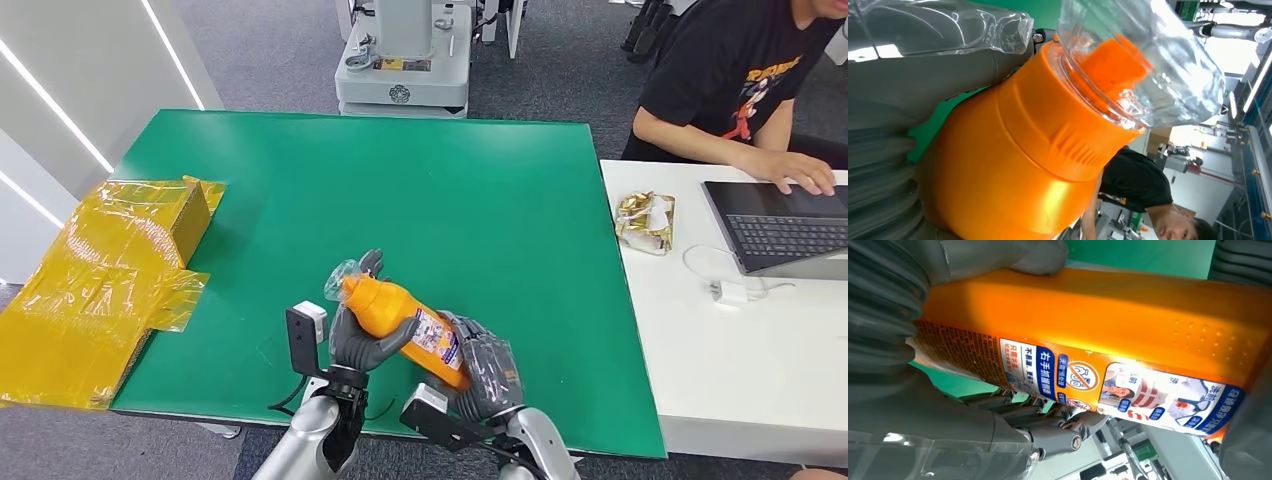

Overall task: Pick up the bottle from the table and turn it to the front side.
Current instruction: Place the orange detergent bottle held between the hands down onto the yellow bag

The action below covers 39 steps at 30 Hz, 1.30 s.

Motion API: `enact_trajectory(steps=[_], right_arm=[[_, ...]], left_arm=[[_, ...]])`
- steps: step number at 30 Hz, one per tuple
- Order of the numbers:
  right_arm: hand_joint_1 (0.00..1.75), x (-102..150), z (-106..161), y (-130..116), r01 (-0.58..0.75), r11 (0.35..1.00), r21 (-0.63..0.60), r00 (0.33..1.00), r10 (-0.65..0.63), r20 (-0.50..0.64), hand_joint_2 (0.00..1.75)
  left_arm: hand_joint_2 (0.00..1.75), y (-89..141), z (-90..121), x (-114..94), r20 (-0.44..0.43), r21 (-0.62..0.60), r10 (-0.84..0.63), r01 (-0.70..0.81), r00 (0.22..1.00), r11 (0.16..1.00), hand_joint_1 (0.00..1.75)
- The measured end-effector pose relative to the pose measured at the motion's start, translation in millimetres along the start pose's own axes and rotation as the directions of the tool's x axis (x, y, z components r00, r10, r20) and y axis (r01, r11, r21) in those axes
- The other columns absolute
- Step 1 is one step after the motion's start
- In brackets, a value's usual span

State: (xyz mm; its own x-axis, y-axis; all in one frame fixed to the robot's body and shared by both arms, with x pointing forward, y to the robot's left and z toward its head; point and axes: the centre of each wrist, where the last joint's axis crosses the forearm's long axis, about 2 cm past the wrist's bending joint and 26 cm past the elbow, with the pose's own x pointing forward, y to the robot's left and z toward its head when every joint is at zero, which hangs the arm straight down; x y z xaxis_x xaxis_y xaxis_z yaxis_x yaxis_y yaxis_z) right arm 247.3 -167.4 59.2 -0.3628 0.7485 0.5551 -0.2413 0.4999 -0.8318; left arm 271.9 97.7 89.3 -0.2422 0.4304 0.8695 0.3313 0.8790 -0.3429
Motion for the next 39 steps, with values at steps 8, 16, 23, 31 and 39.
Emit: enact_trajectory(steps=[8, 16, 23, 31, 39], right_arm=[[1.75, 1.1, 1.9, -0.7, -0.022, 1.0, -0.005, 1.0, 0.022, -0.007, 1.75], [1.75, 2.6, 4.5, -0.2, -0.008, 1.0, -0.005, 1.0, 0.008, 0.008, 1.75], [1.75, 3.8, 4.3, 0.2, -0.013, 1.0, -0.003, 1.0, 0.013, 0.013, 1.75], [0.0, 8.6, 2.3, 0.6, -0.006, 0.999, -0.043, 0.999, 0.008, 0.035, 1.75], [0.0, 19.4, 0.3, -9.9, 0.166, 0.949, -0.268, 0.982, -0.135, 0.128, 1.75]], left_arm=[[1.75, -1.3, 1.7, -0.3, 0.005, -0.03, 0.022, -0.022, 1.0, 0.999, 1.75], [1.75, -2.0, 1.1, 1.0, 0.011, -0.046, 0.017, -0.017, 1.0, 0.999, 1.75], [1.75, -2.1, 0.9, 1.1, 0.012, -0.047, 0.016, -0.015, 1.0, 0.999, 1.75], [1.75, -2.1, -1.4, 3.4, 0.035, -0.036, 0.012, -0.011, 0.999, 0.999, 1.75], [1.75, -4.2, -13.3, 16.6, 0.109, -0.003, 0.017, -0.016, 0.994, 1.0, 1.75]])
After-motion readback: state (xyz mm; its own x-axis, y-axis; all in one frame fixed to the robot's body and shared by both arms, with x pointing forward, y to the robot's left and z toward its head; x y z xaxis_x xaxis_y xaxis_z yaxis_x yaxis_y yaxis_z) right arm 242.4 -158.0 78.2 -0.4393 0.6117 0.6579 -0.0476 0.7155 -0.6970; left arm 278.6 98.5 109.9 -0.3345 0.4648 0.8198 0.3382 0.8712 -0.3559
